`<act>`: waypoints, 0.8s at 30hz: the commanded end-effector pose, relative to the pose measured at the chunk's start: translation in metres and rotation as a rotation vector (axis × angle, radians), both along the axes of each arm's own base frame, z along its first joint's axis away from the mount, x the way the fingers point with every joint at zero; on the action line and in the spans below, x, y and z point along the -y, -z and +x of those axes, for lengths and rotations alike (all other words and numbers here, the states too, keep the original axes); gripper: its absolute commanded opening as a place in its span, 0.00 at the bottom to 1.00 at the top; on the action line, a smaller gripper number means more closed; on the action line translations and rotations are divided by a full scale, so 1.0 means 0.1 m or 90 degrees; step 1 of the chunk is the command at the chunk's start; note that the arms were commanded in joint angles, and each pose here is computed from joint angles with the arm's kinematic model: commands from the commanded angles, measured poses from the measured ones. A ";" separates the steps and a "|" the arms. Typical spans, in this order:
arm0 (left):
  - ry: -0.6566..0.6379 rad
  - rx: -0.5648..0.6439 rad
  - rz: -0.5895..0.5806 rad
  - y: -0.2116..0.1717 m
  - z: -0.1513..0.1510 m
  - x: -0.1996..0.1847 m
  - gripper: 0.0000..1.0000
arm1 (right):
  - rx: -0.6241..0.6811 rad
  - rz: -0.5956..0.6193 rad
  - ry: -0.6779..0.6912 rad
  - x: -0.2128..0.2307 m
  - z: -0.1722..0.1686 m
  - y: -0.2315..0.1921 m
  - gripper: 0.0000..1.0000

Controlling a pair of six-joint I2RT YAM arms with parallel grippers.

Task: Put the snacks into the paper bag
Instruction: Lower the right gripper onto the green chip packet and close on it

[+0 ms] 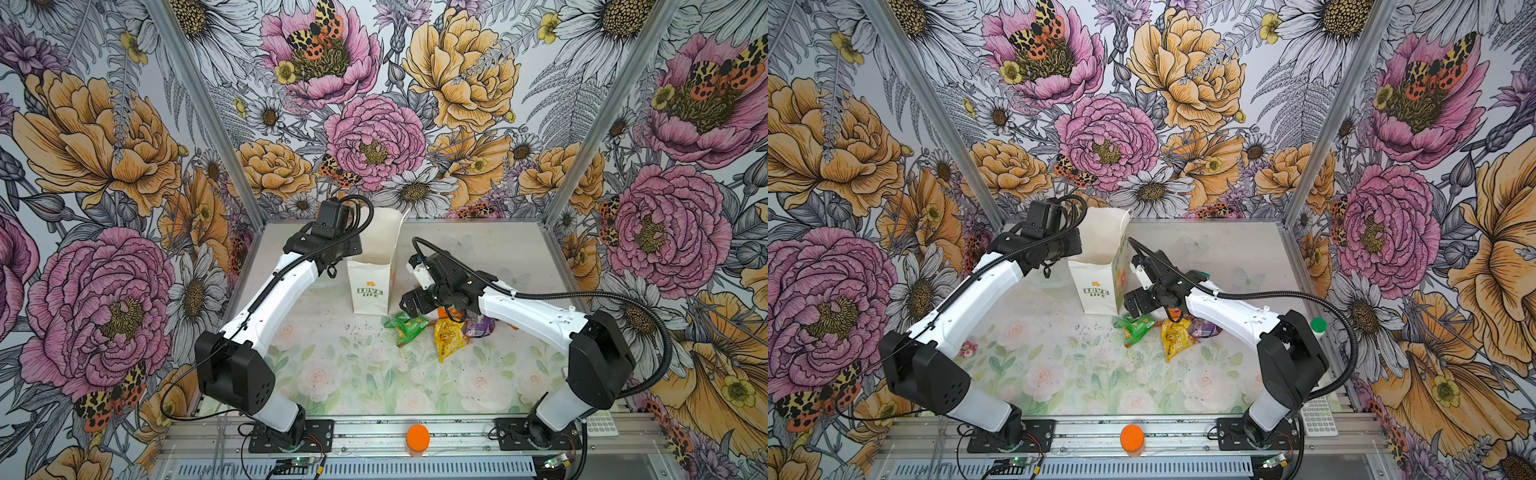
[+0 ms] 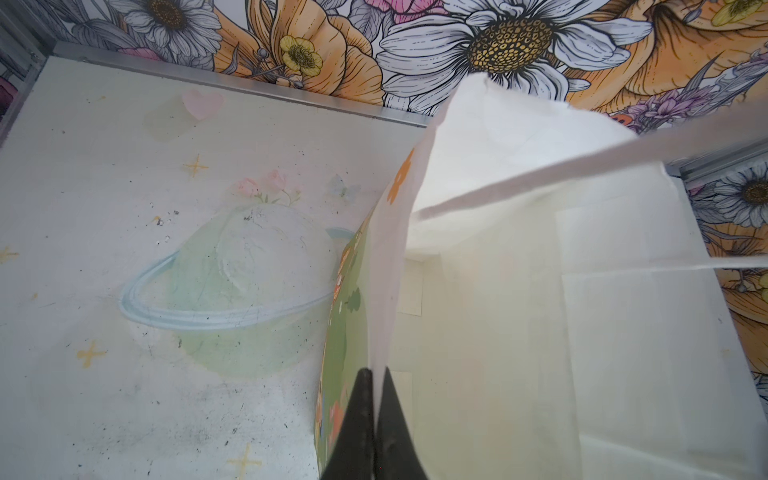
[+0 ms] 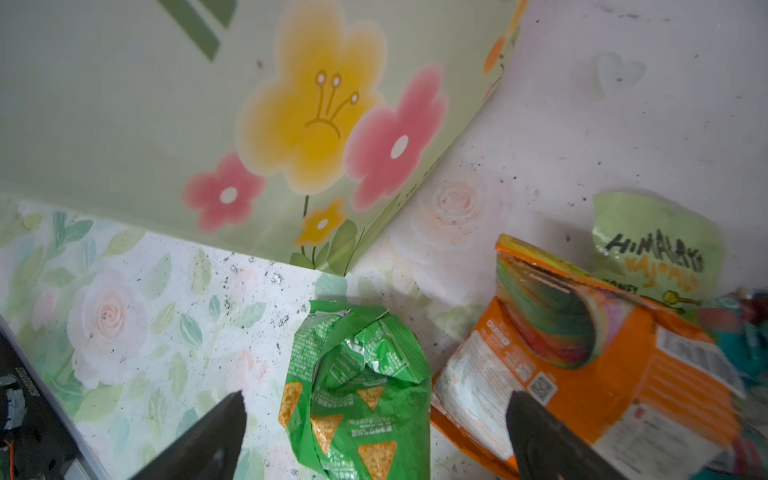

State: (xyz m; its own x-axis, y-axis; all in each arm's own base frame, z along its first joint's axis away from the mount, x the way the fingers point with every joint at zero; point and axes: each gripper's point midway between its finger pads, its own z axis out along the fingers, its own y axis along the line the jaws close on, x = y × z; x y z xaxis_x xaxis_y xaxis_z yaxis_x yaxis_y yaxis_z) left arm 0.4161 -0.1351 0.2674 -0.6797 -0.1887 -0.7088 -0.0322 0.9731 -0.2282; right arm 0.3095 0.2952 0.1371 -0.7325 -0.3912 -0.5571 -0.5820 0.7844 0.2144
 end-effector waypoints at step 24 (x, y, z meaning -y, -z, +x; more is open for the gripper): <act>-0.051 0.037 -0.025 -0.08 -0.13 -0.11 0.00 | 0.013 -0.186 -0.096 -0.17 -0.31 0.75 1.00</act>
State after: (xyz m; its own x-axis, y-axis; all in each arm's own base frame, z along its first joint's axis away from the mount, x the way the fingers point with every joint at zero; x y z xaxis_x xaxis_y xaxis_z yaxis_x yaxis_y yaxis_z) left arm 0.3969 -0.1220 0.2611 -0.6676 -0.2344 -0.7067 -0.0858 0.9671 -0.2396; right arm 0.2755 0.3180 0.0725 -0.6513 -0.6161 -0.4430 -0.6996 0.7136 0.0360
